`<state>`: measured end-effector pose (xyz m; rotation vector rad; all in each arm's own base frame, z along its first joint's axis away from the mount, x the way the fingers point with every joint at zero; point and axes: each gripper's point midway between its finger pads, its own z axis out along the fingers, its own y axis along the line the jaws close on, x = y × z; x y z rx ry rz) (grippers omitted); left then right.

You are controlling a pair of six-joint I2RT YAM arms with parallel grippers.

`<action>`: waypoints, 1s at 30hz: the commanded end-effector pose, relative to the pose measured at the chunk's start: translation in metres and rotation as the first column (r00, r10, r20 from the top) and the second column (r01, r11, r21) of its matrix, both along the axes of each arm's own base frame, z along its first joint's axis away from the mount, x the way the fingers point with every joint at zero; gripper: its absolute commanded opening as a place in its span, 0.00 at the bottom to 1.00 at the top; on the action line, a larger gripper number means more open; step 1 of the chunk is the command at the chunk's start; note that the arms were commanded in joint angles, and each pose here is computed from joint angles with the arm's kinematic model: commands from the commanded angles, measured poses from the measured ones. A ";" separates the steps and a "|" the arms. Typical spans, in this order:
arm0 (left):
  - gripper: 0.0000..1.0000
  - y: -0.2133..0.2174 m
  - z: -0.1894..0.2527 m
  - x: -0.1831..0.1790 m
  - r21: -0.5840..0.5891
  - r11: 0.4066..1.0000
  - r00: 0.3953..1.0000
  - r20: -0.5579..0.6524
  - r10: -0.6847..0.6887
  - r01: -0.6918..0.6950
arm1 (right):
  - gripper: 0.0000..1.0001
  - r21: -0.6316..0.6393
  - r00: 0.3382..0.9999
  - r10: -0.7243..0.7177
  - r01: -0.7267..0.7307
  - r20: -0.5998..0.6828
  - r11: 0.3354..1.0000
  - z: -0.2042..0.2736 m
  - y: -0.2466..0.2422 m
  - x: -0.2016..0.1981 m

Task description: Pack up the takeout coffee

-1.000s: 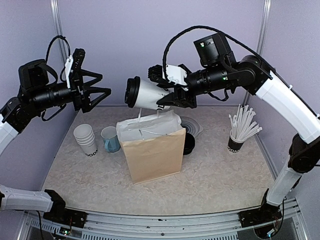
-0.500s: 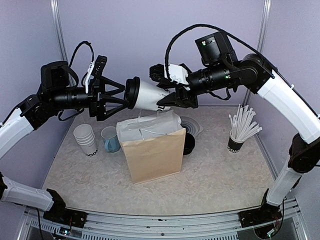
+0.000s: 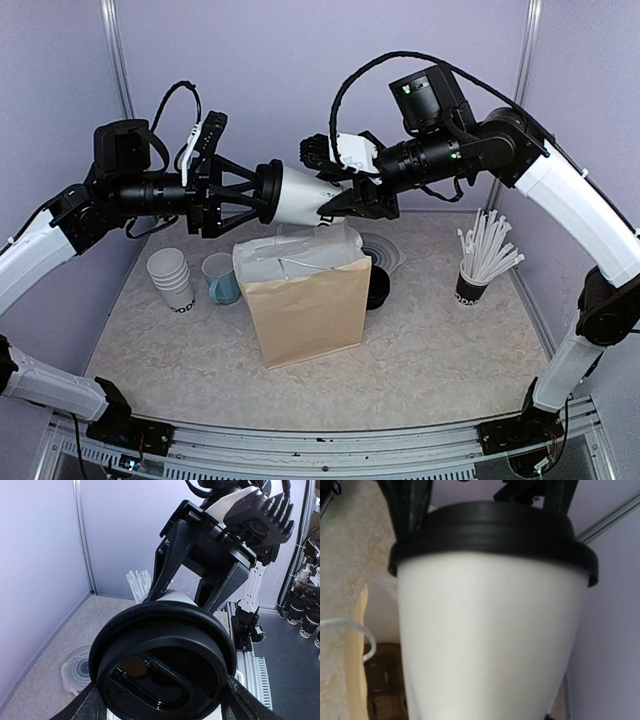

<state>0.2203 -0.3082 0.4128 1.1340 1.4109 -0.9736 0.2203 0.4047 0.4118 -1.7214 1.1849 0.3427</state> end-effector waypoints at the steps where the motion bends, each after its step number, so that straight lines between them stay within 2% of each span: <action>1: 0.68 -0.006 0.010 -0.002 -0.014 0.999 0.999 0.024 -0.035 0.036 | 0.40 0.029 0.999 0.035 -0.035 0.005 0.999 0.007 0.008 -0.008; 5: 0.67 -0.006 0.006 0.001 -0.003 1.000 1.000 0.018 -0.024 0.024 | 0.47 0.020 1.000 0.025 -0.025 0.008 0.999 0.004 0.008 -0.006; 11: 0.67 0.018 0.013 0.018 0.054 0.991 0.993 0.003 0.120 -0.120 | 0.85 0.008 0.999 -0.014 0.013 0.031 1.000 0.005 -0.005 0.002; 13: 0.67 0.031 0.018 0.021 0.074 0.982 0.985 -0.005 0.175 -0.174 | 0.89 0.008 1.000 -0.021 0.021 0.007 1.000 0.002 -0.010 0.011; 17: 0.67 0.050 0.023 0.018 0.108 0.961 0.967 -0.014 0.256 -0.253 | 0.90 -0.023 0.995 -0.021 0.019 -0.099 1.000 -0.022 -0.014 0.032; 21: 0.66 0.067 0.020 0.016 0.152 0.932 0.940 -0.042 0.338 -0.328 | 0.87 -0.061 0.976 -0.029 0.016 -0.216 0.998 -0.052 -0.011 0.054; 26: 0.64 0.075 0.019 0.001 0.175 0.926 0.932 -0.090 0.352 -0.333 | 0.81 -0.099 0.954 -0.035 0.006 -0.298 0.995 -0.086 -0.002 0.073; 30: 0.64 0.077 0.012 -0.014 0.215 0.919 0.925 -0.122 0.361 -0.330 | 0.75 -0.083 0.937 -0.001 -0.030 -0.349 0.996 -0.097 0.006 0.075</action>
